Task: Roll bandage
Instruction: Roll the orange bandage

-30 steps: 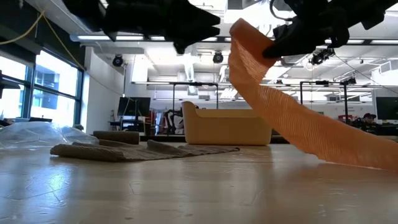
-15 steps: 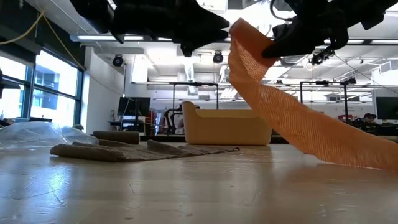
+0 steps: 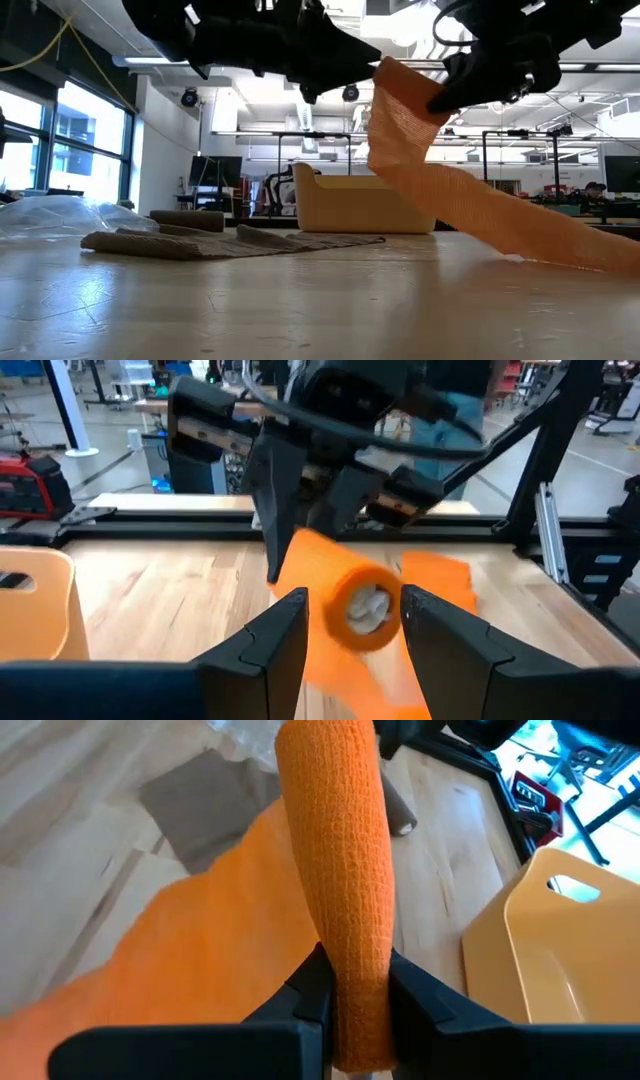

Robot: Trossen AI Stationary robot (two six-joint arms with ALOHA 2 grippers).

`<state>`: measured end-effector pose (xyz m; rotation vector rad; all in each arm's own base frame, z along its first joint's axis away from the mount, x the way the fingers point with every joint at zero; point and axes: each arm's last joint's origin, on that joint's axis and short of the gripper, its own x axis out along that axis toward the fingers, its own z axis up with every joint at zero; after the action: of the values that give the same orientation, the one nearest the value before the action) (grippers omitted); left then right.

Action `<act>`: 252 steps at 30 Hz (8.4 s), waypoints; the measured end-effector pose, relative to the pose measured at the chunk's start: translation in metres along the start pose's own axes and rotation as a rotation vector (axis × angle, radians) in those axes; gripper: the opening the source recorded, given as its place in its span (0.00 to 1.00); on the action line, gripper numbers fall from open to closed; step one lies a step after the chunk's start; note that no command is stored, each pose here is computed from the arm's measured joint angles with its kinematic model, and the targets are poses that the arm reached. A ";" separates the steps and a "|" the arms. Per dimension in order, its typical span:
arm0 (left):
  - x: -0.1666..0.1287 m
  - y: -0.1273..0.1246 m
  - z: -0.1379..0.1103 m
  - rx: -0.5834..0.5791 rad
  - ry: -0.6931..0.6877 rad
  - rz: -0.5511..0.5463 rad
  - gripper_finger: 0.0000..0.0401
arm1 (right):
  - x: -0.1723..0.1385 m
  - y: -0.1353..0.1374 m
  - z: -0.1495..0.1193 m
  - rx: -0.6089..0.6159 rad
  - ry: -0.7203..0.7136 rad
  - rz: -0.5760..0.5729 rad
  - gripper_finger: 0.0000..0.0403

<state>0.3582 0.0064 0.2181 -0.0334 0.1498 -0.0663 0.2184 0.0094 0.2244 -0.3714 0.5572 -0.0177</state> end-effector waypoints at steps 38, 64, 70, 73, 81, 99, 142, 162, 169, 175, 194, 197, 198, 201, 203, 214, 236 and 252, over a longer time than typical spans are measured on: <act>0.019 0.004 -0.013 -0.024 -0.001 0.052 0.39 | 0.000 0.001 -0.002 -0.005 0.018 0.025 0.11; -0.001 0.008 -0.007 0.128 0.040 0.309 0.01 | -0.008 -0.006 -0.001 0.256 0.024 -0.154 0.44; -0.031 0.015 -0.021 0.125 0.074 0.382 0.00 | -0.023 -0.006 0.011 0.327 0.081 -0.135 0.44; -0.046 0.015 -0.028 0.118 0.068 0.416 0.00 | -0.024 0.002 0.022 0.311 0.094 -0.075 0.43; -0.081 0.013 -0.040 0.110 0.015 0.494 0.00 | -0.013 0.044 0.031 0.523 0.351 0.174 0.40; -0.092 0.007 -0.038 0.134 -0.032 0.479 0.01 | -0.033 0.182 -0.009 0.669 0.801 0.168 0.31; -0.070 -0.066 0.234 0.457 -0.544 -0.184 0.01 | -0.081 0.193 0.076 0.611 0.125 -0.044 0.30; 0.023 -0.116 0.188 0.406 -0.517 0.007 0.01 | -0.173 0.219 0.128 0.408 -0.088 0.255 0.11; 0.058 -0.040 0.159 0.421 -0.351 0.225 0.01 | -0.166 0.221 0.109 0.390 -0.036 0.213 0.09; 0.057 0.004 0.161 0.418 -0.333 0.334 0.01 | -0.154 0.218 0.079 0.387 0.092 0.132 0.09; 0.002 -0.194 0.226 0.303 -0.620 -0.144 0.01 | -0.156 0.213 0.070 0.348 0.183 0.111 0.09; -0.008 -0.203 0.239 0.292 -0.656 -0.164 0.01 | -0.160 0.210 0.077 0.332 0.132 0.090 0.09; -0.010 -0.203 0.243 0.308 -0.652 -0.156 0.01 | -0.161 0.209 0.080 0.324 0.112 0.085 0.09; -0.006 -0.192 0.245 0.356 -0.581 -0.061 0.01 | -0.166 0.207 0.090 0.334 0.079 0.092 0.09; 0.003 -0.177 0.240 0.376 -0.513 -0.001 0.01 | -0.168 0.207 0.095 0.330 0.068 0.103 0.09; 0.059 -0.043 0.176 0.350 -0.232 0.255 0.01 | -0.167 0.208 0.094 0.307 0.075 0.093 0.09; 0.082 0.013 0.053 0.272 -0.019 0.264 0.01 | -0.123 0.241 0.069 0.369 0.179 -0.118 0.11; 0.066 0.010 -0.006 0.186 0.038 0.348 0.01 | -0.049 0.254 0.024 0.582 0.389 0.090 0.25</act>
<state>0.4229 0.0115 0.2021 0.1795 0.1850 0.2671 0.1682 0.2599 0.1796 0.2324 0.9188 -0.1649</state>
